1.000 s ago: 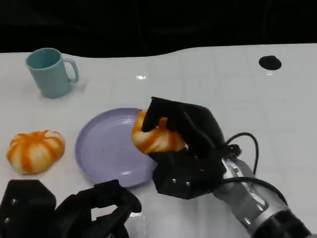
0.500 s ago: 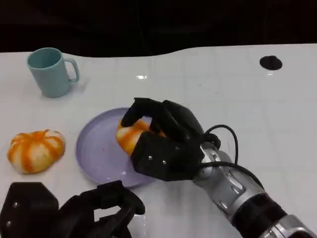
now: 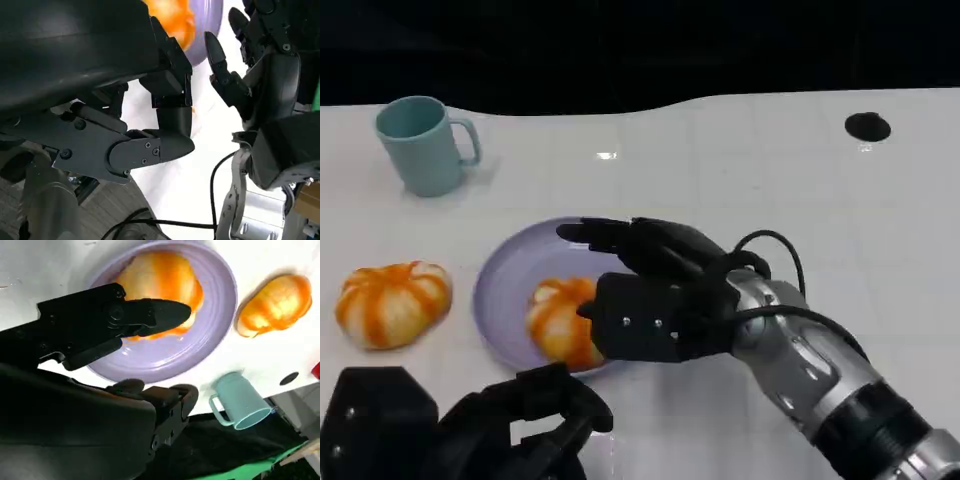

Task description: Grasp the bread from the table and place it into the plate.

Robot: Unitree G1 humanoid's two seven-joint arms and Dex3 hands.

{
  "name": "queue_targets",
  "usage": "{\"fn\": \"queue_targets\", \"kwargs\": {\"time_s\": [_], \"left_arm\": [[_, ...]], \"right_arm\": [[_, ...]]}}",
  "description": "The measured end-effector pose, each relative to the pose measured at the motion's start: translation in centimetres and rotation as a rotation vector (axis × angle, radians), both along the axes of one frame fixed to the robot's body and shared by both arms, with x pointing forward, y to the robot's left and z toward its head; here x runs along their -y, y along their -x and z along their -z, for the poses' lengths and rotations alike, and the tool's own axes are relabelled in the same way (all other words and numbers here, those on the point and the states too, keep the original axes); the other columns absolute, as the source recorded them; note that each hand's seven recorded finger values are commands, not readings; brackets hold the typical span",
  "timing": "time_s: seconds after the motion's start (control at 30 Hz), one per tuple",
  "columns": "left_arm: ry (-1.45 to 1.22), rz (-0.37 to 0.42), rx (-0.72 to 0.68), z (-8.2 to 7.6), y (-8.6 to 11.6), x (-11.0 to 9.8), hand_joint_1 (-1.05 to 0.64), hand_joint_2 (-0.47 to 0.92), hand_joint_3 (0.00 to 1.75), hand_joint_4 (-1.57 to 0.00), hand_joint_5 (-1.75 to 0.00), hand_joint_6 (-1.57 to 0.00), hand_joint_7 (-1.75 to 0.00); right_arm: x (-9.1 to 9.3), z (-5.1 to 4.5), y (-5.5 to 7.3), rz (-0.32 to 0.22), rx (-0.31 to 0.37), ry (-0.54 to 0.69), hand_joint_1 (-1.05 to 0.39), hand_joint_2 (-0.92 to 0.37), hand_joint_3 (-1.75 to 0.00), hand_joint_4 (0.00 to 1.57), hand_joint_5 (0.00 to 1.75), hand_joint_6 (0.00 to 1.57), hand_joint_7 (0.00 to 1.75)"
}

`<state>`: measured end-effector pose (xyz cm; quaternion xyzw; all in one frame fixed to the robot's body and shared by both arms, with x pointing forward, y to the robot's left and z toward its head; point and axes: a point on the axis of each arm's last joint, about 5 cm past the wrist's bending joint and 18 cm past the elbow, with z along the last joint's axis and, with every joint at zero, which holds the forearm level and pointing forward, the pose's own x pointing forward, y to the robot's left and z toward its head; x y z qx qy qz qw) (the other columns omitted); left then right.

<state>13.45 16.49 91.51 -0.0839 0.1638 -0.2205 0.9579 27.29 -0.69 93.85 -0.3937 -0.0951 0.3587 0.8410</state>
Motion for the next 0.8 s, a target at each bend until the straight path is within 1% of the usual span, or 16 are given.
{"fn": "queue_targets", "kwargs": {"time_s": [0.17, 0.23, 0.3, 0.53, 0.6, 0.67, 0.7, 0.73, 0.8], "left_arm": [[0.001, 0.0, 0.0, 0.0, 0.0, 0.0, -0.37, 0.89, 0.63, -0.69, -1.75, -0.63, -1.44], [0.001, -0.001, 0.0, 0.0, 0.0, 0.0, -0.37, 0.89, 0.64, -0.68, -1.75, -0.63, -1.44], [0.0, -0.002, -0.001, 0.0, 0.0, 0.0, -0.38, 0.89, 0.64, -0.68, -1.75, -0.63, -1.44], [-0.002, -0.004, -0.001, 0.1, -0.2, -0.1, -0.37, 0.89, 0.66, -0.68, -1.75, -0.61, -1.46], [-0.003, -0.004, 0.001, 0.1, -0.2, -0.1, -0.38, 0.91, 0.61, -0.67, -1.75, -0.61, -1.45], [-0.006, -0.005, 0.001, 0.1, -0.3, -0.1, -0.38, 0.92, 0.6, -0.67, -1.75, -0.61, -1.46], [-0.006, -0.006, 0.0, 0.2, -0.3, -0.2, -0.38, 0.91, 0.59, -0.67, -1.75, -0.62, -1.46], [-0.006, -0.006, -0.002, 0.2, -0.3, -0.2, -0.38, 0.91, 0.59, -0.67, -1.75, -0.62, -1.46], [-0.007, -0.007, -0.005, 0.2, -0.3, -0.2, -0.38, 0.91, 0.58, -0.67, -1.75, -0.62, -1.46]], "right_arm": [[1.1, -0.52, 0.6, -0.006, 0.009, -0.024, -0.7, -0.92, -0.38, 0.07, 0.35, 0.24, 0.03], [1.9, -0.76, 1.0, 0.0, 0.02, -0.054, -0.7, -0.92, -0.38, 0.08, 0.36, 0.25, 0.03], [2.7, -0.8, 1.5, 0.007, 0.027, -0.075, -0.68, -0.92, -0.38, 0.11, 0.38, 0.28, 0.04], [6.2, -1.07, 3.5, 0.032, -0.02, -0.229, -0.62, -0.92, -0.32, 0.27, 0.51, 0.41, 0.1], [7.1, -1.08, 4.1, 0.045, -0.024, -0.275, -0.6, -0.92, -0.3, 0.3, 0.54, 0.44, 0.11], [8.0, -0.96, 4.9, 0.056, -0.028, -0.312, -0.55, -0.92, -0.28, 0.28, 0.67, 0.49, 0.12], [8.4, -0.87, 5.2, 0.059, -0.028, -0.336, -0.52, -0.92, -0.26, 0.29, 0.81, 0.53, 0.14], [8.8, -0.78, 5.5, 0.063, -0.027, -0.36, -0.5, -0.92, -0.25, 0.29, 0.91, 0.56, 0.16], [9.4, -0.53, 6.1, 0.061, -0.027, -0.411, -0.43, -0.92, -0.21, 0.31, 1.04, 0.62, 0.2]]}}
